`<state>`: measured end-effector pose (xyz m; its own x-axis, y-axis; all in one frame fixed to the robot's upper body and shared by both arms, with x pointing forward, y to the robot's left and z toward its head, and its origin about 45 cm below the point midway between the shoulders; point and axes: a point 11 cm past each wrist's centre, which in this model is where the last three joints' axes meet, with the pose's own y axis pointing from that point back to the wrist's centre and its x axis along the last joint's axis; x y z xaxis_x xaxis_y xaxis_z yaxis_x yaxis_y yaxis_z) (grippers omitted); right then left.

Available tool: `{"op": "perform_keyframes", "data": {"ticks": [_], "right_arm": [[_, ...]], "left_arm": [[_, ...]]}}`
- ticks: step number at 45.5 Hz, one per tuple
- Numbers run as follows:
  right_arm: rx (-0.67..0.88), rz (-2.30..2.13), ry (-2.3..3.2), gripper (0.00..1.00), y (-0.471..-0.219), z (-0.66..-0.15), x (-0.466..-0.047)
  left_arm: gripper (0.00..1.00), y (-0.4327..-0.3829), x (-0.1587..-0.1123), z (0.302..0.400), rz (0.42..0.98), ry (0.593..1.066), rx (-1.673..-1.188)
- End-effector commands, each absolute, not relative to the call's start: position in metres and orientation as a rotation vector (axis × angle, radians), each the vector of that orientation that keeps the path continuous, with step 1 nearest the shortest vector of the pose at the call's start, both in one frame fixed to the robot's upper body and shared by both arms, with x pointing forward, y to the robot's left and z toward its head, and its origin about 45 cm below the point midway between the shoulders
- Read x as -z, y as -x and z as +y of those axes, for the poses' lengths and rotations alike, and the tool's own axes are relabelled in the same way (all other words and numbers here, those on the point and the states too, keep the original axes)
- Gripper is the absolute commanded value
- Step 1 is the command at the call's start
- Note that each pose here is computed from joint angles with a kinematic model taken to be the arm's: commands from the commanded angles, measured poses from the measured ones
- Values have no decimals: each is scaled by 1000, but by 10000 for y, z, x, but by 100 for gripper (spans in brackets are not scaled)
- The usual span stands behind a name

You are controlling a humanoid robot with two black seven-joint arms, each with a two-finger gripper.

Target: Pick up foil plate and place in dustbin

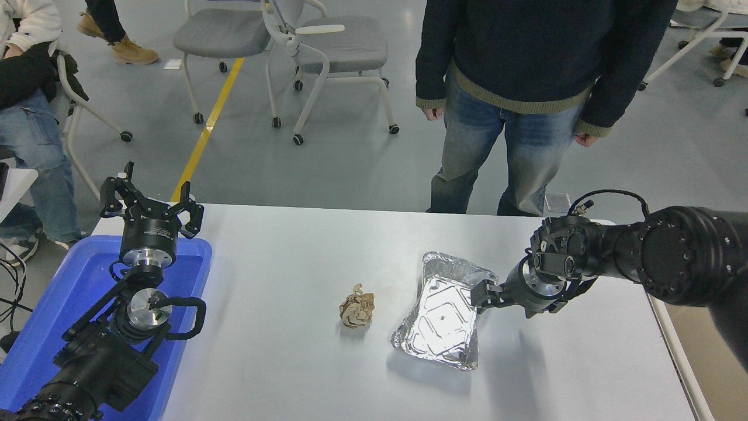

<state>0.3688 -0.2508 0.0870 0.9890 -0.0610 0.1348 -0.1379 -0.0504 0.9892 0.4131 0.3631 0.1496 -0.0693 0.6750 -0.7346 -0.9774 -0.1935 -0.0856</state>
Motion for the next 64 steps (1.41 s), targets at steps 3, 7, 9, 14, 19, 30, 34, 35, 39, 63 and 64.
{"op": "perform_keyframes", "data": {"ticks": [3, 7, 9, 14, 19, 30, 34, 35, 39, 63, 64], "right_arm": [[-59, -164, -1619, 99, -3672, -2547, -796], [-53, -175, -1625, 99, -3679, -2545, -791], [-51, -175, -1626, 99, -3674, -2543, -785], [-50, -177, -1632, 99, -3675, -2529, -782], [-46, -177, -1635, 99, -3663, -2523, -767], [-39, -184, -1645, 90, -3643, -2516, -720], [-35, -186, -1643, 81, -3620, -2533, -681], [-39, -190, -1643, 78, -3625, -2533, -681], [-52, -206, -1640, 64, -3629, -2542, -663], [-61, -197, -1632, 0, -3606, -2566, -626], [-61, -197, -1632, 0, -3606, -2566, -626]], "left_arm": [[99, -4131, -1498, 3633, 523, 782, -1617], [99, -4131, -1495, 3631, 523, 780, -1618], [99, -4131, -1496, 3630, 523, 781, -1616], [99, -4131, -1496, 3630, 523, 781, -1616], [99, -4131, -1496, 3634, 523, 781, -1618], [99, -4131, -1496, 3634, 523, 781, -1618], [99, -4131, -1496, 3630, 523, 781, -1616], [99, -4131, -1498, 3633, 523, 782, -1617], [99, -4131, -1495, 3631, 523, 780, -1617], [99, -4131, -1498, 3633, 523, 782, -1617], [99, -4131, -1495, 3631, 523, 780, -1617]]}}
